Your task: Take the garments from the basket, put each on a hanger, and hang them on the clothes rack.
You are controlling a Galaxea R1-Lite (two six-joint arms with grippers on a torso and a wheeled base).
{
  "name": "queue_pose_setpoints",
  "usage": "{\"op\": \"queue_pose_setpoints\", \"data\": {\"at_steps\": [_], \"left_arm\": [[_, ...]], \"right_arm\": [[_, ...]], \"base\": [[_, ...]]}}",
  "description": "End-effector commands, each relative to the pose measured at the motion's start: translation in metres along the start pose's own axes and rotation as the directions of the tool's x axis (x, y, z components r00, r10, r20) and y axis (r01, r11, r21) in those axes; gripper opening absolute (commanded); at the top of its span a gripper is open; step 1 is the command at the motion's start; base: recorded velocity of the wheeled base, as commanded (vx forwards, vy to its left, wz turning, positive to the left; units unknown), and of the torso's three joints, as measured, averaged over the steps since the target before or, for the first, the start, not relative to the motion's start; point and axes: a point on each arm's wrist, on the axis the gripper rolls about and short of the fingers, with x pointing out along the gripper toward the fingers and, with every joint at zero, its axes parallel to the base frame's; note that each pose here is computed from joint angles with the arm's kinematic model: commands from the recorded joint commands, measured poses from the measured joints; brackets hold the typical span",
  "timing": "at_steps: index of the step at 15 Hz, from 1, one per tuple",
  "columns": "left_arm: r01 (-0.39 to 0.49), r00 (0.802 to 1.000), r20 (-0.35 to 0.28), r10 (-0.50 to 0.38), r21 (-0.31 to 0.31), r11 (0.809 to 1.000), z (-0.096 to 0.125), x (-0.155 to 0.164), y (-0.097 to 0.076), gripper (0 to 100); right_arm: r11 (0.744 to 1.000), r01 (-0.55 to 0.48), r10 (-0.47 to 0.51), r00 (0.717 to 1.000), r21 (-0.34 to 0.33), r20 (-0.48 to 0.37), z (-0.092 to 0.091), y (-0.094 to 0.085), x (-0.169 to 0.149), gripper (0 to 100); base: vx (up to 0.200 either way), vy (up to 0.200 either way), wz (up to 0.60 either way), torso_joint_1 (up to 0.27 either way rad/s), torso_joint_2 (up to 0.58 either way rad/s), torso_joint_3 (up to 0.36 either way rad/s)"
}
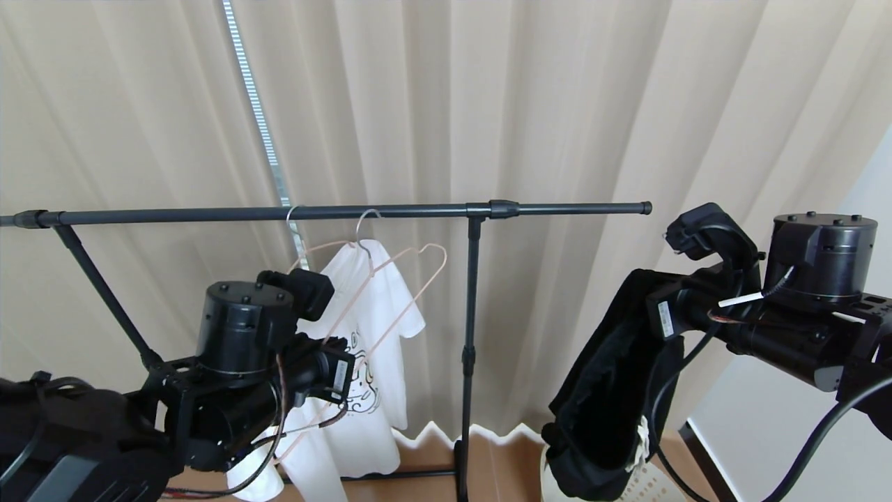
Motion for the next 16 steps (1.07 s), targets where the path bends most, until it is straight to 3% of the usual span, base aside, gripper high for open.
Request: {"op": "queue_pose_setpoints", "data": {"at_steps": [1,4,7,9,12,16], "left_arm": [[0.000,0.999,0.039,-0.001,0.003,1.000,-0.016,-0.024,0.008,0],[0.016,0.998,0.054,-0.017,0.031,0.999,-0.045,-0.039,0.012,0],[0.112,0.987,0.108,-0.118,0.059,0.992,-0.073,-0.060,0.017,0],[0.186,0.968,0.156,-0.198,0.086,0.979,-0.074,-0.063,0.016,0],[0.200,0.962,0.169,-0.216,0.106,0.974,-0.072,-0.065,0.014,0],[0.278,0.940,0.165,-0.300,0.145,0.950,-0.073,-0.069,0.000,0]], "right_arm": [[1.000,-0.014,0.014,1.000,-0.009,0.021,0.004,0.008,-0.009,0],[1.000,0.017,-0.016,0.999,-0.022,0.043,0.009,0.019,-0.023,0],[0.995,0.099,-0.097,0.994,-0.033,0.048,0.014,0.034,-0.033,0],[0.981,0.191,-0.190,0.981,-0.042,0.026,0.013,0.039,-0.030,0],[0.949,0.309,-0.311,0.950,-0.061,-0.015,0.010,0.046,-0.018,0],[0.940,0.336,-0.338,0.941,-0.065,-0.023,0.010,0.049,-0.014,0]], "base": [[0.000,0.000,0.00,0.000,0.00,0.000],[0.000,0.000,0.00,0.000,0.00,0.000],[0.000,0.000,0.00,0.000,0.00,0.000],[0.000,0.000,0.00,0.000,0.00,0.000],[0.000,0.000,0.00,0.000,0.00,0.000],[0.000,0.000,0.00,0.000,0.00,0.000]]}}
